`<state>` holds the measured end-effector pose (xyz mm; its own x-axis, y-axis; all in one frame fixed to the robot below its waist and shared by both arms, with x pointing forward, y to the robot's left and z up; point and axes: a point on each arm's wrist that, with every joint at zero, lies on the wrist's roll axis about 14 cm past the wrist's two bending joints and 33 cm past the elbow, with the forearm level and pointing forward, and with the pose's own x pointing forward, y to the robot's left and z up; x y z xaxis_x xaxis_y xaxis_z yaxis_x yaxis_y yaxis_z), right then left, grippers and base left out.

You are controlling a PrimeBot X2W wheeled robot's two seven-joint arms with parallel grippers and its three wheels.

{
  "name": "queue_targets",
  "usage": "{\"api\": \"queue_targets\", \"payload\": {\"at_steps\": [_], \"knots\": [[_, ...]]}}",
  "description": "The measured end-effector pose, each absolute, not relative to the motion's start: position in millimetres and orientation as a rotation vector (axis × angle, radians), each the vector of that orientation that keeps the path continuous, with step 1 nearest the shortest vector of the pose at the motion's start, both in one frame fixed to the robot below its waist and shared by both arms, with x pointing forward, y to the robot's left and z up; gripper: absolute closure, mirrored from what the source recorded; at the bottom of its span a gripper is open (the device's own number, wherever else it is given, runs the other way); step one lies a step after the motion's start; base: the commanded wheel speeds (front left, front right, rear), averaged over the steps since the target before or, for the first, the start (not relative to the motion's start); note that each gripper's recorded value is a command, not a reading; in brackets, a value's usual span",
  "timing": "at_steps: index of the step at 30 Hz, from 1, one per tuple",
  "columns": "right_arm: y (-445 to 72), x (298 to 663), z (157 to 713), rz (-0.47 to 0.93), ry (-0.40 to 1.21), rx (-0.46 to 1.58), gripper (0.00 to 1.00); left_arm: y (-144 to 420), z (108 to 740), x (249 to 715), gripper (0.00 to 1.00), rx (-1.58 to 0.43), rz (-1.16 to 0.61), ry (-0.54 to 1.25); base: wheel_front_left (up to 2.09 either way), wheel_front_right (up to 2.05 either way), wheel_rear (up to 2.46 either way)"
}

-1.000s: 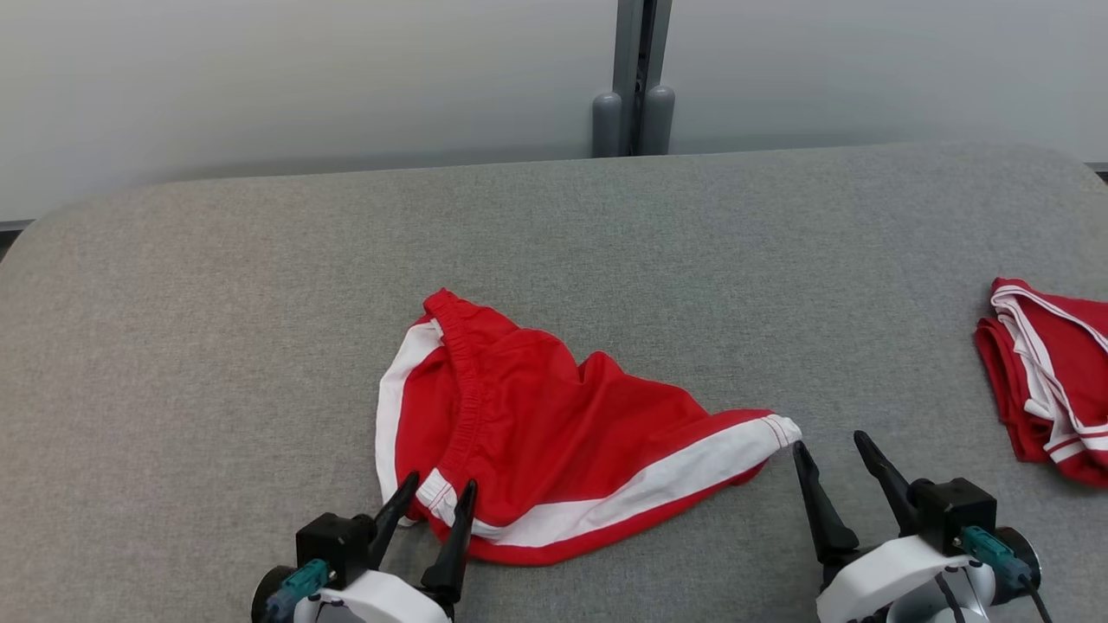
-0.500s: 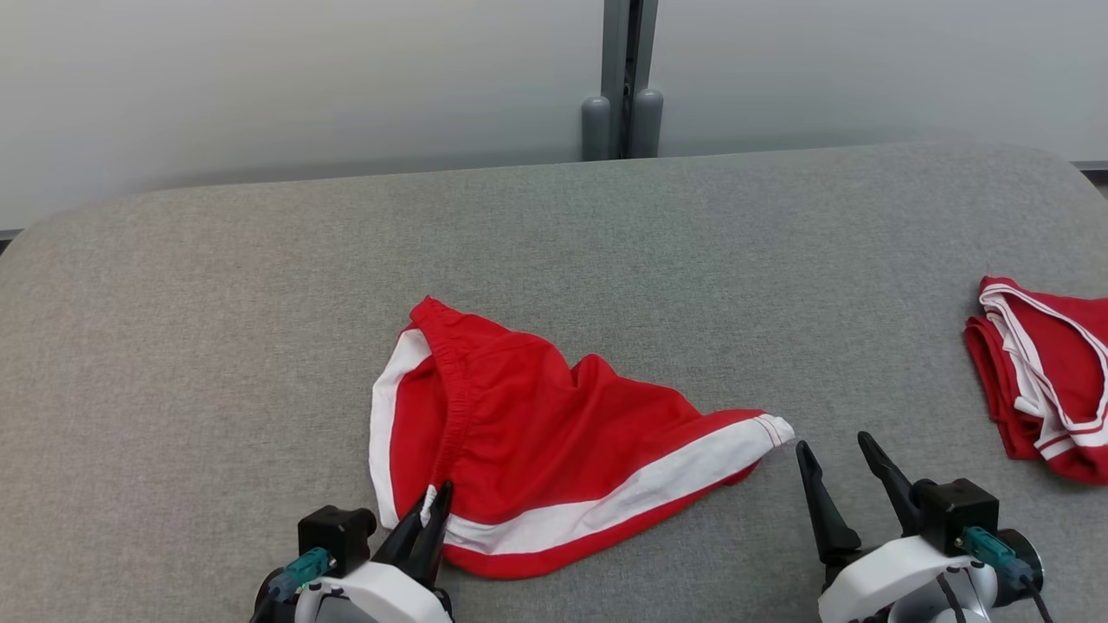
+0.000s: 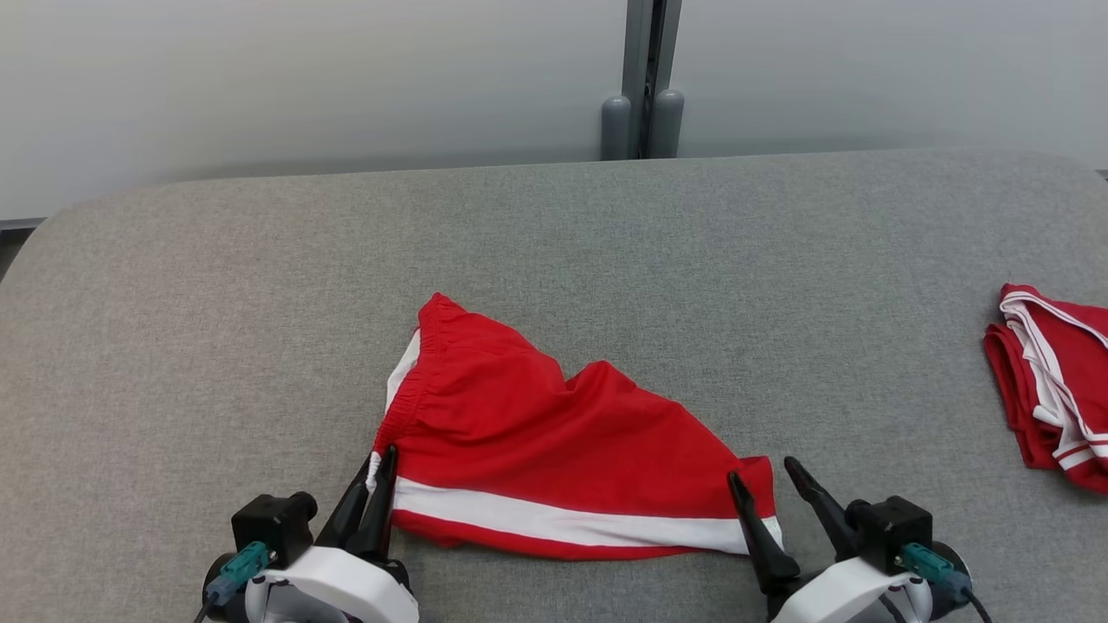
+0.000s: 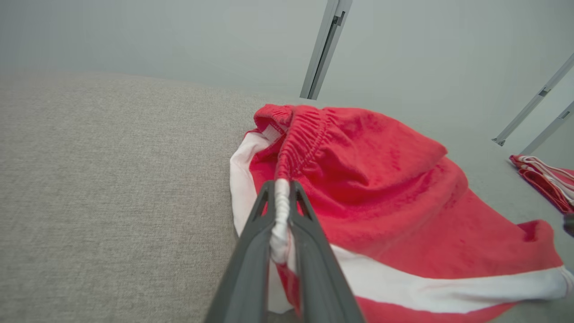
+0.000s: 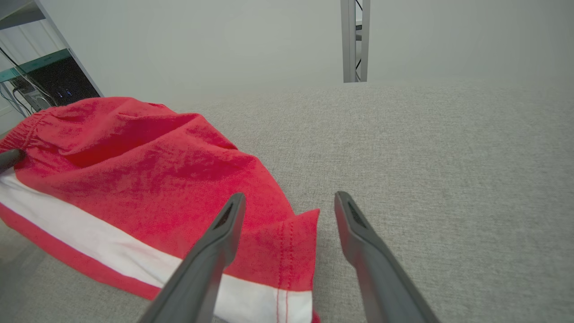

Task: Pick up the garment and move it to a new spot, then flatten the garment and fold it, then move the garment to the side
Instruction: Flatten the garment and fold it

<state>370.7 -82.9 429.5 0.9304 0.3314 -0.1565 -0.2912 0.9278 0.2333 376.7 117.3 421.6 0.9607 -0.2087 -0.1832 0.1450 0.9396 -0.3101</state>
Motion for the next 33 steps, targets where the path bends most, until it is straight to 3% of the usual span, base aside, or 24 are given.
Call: {"api": "queue_targets", "payload": {"at_steps": [15, 24, 25, 26, 27, 28, 33], "knots": [[-70.0, 331.8, 398.6, 0.360, 0.304, 0.205, 0.00, 114.0, 419.8, 375.2, 1.00, -0.308, -0.189, 0.222, 0.00, 0.00, 0.00], [-81.5, 335.0, 391.1, 0.329, 0.323, 0.184, 0.02, 117.6, 415.9, 371.9, 1.00, -0.308, -0.178, 0.233, 0.00, 0.00, 0.00], [-81.2, 336.0, 390.8, 0.330, 0.324, 0.183, 0.08, 118.4, 415.5, 371.7, 1.00, -0.307, -0.176, 0.234, 0.00, 0.00, 0.00], [-80.5, 336.5, 390.3, 0.333, 0.326, 0.182, 0.31, 119.2, 415.1, 371.5, 1.00, -0.307, -0.173, 0.235, 0.00, 0.00, 0.00], [-79.3, 336.7, 390.0, 0.337, 0.327, 0.182, 0.75, 119.6, 414.6, 371.4, 1.00, -0.307, -0.172, 0.236, 0.00, 0.00, 0.00], [-77.9, 337.6, 391.0, 0.339, 0.325, 0.188, 1.00, 120.2, 414.2, 371.4, 1.00, -0.308, -0.170, 0.237, 0.00, 0.00, 0.00], [-78.2, 346.9, 401.5, 0.337, 0.288, 0.192, 1.00, 125.4, 417.9, 374.0, 1.00, -0.311, -0.154, 0.222, 0.00, 0.00, 0.00]]}}
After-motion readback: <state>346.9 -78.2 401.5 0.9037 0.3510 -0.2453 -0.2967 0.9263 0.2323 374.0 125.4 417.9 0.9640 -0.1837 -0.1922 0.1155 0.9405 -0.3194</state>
